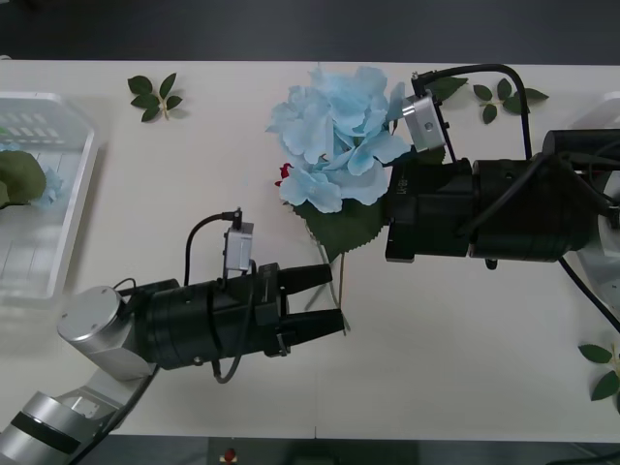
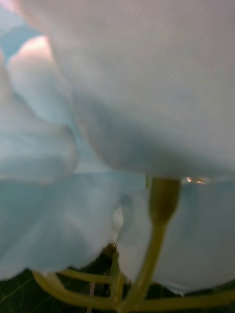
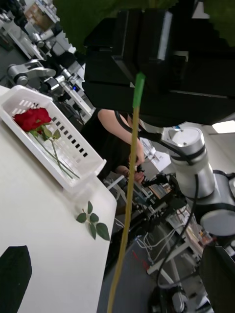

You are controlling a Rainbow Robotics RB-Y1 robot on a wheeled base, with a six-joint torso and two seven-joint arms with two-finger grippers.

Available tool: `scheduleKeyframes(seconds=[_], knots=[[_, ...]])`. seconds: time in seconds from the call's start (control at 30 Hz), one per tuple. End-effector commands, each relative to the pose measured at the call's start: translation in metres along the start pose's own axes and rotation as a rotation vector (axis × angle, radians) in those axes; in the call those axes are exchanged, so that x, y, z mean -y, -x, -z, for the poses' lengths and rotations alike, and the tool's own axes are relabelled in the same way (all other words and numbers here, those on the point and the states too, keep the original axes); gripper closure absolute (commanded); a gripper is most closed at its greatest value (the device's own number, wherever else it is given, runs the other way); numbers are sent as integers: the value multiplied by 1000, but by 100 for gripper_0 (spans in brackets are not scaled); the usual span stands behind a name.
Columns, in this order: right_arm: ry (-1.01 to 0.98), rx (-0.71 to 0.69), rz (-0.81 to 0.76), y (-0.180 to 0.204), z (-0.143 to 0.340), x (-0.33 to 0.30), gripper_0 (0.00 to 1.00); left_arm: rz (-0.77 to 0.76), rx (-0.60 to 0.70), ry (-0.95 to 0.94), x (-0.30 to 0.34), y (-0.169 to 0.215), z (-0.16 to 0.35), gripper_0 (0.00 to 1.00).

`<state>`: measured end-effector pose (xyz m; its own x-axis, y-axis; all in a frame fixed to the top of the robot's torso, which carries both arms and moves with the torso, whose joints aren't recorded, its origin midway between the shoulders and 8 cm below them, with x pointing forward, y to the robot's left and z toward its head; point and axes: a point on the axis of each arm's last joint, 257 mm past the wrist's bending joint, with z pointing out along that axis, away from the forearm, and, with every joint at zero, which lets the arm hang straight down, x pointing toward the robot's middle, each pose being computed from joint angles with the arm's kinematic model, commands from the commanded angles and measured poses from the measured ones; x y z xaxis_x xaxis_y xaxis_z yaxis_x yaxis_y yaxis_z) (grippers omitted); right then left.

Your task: Put the red flowers into the right box and the blue flowers into the left box

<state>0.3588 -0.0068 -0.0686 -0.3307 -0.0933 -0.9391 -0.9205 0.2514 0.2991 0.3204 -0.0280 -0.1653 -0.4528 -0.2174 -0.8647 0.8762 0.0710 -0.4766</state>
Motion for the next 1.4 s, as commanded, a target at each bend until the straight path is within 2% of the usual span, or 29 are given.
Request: scheduleKeyframes(seconds=[0.03, 0.27, 0.3, 0.33, 0.37, 0.4, 0.43, 0.93, 0.97, 1.0, 1.03, 1.07, 1.3, 1.4], knots=[[28, 30, 47, 15, -2, -17, 100, 7, 46, -28, 12, 21, -30, 0], [36, 35, 42, 17, -2, -19, 100, 19, 91, -14, 12, 30, -57, 0], [36, 35, 42, 17, -2, -19, 100, 16, 91, -13, 12, 30, -58, 11], [36, 35, 42, 17, -2, -19, 100, 15, 92, -10, 11, 30, -58, 45], [36, 35, 42, 17, -2, -19, 100, 15, 91, -7, 10, 30, -57, 66], [36, 35, 42, 17, -2, -19, 100, 14, 89, -4, 9, 30, -56, 97], [36, 35, 42, 17, -2, -19, 100, 14, 89, -2, 9, 30, -56, 100], [38, 34, 21, 16, -1, -19, 99, 25, 101, 10, 3, 35, -48, 100], [38, 34, 19, 16, -2, -19, 87, 26, 101, 8, 4, 35, -48, 100], [39, 35, 11, 16, -1, -19, 52, 27, 103, 10, 3, 36, -47, 100], [39, 35, 6, 16, -1, -19, 22, 28, 104, 9, 3, 36, -47, 100], [39, 35, 3, 16, -1, -19, 0, 29, 104, 10, 3, 36, -47, 100], [39, 35, -12, 16, -1, -19, 0, 23, 102, 25, -3, 39, -39, 100], [35, 32, -21, 15, -1, -18, 0, 7, 96, 63, -16, 47, -17, 100]])
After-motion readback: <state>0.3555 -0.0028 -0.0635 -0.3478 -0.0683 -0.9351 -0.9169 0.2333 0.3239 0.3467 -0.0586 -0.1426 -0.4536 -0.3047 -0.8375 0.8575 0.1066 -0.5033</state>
